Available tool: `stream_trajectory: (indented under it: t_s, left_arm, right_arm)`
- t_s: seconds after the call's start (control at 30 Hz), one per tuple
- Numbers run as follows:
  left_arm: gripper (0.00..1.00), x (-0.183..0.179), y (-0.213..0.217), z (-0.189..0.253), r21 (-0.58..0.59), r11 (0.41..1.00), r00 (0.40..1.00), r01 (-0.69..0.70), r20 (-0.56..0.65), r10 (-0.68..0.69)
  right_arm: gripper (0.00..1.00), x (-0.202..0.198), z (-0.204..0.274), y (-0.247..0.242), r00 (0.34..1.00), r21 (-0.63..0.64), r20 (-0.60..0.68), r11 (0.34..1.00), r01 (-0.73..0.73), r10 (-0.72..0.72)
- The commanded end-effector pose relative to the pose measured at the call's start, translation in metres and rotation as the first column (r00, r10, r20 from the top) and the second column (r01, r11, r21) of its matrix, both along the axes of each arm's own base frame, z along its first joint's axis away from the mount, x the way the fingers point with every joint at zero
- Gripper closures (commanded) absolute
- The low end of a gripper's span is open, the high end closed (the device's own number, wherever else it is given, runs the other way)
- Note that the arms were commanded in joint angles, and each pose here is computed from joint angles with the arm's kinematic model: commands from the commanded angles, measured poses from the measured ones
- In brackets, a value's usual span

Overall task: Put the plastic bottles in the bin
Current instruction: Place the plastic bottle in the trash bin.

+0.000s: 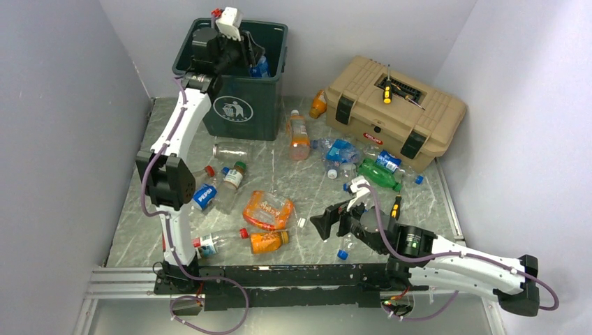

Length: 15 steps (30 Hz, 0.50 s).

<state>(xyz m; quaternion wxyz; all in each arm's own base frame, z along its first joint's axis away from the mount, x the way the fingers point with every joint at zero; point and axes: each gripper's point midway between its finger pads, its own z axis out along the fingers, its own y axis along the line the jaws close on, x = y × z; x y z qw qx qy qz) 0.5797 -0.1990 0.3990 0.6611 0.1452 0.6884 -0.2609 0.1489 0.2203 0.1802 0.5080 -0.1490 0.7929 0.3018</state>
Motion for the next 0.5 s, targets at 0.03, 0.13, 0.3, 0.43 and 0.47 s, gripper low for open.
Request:
stream_trajectory:
  t_s: [0.03,0.13,0.3,0.43,0.47]
  left_arm:
    - [0.23,-0.001,0.013,0.0,0.047,0.998,0.999,-0.04,0.024,0.039]
    - [0.09,-0.009,0.016,0.019,0.026,0.998,0.997,-0.053,0.061,0.051]
    - [0.01,-0.041,0.026,0.081,-0.072,0.994,0.973,-0.078,0.21,0.091]
    - [0.01,-0.097,0.046,0.143,-0.154,0.98,0.938,-0.123,0.304,0.166]
    - [0.0,-0.113,0.052,0.154,-0.168,0.976,0.928,-0.139,0.321,0.188]
  right_arm:
    - [0.0,0.008,0.028,-0.002,0.998,0.046,0.043,0.998,0.045,-0.047]
    - [0.0,0.01,0.029,-0.005,0.997,0.044,0.049,0.997,0.056,-0.059]
    - [0.0,0.012,0.036,-0.009,0.995,0.042,0.068,0.997,0.07,-0.073]
    - [0.0,0.013,0.041,-0.011,0.994,0.045,0.074,0.996,0.076,-0.079]
    - [0.0,0.013,0.041,-0.011,0.994,0.047,0.075,0.996,0.076,-0.079]
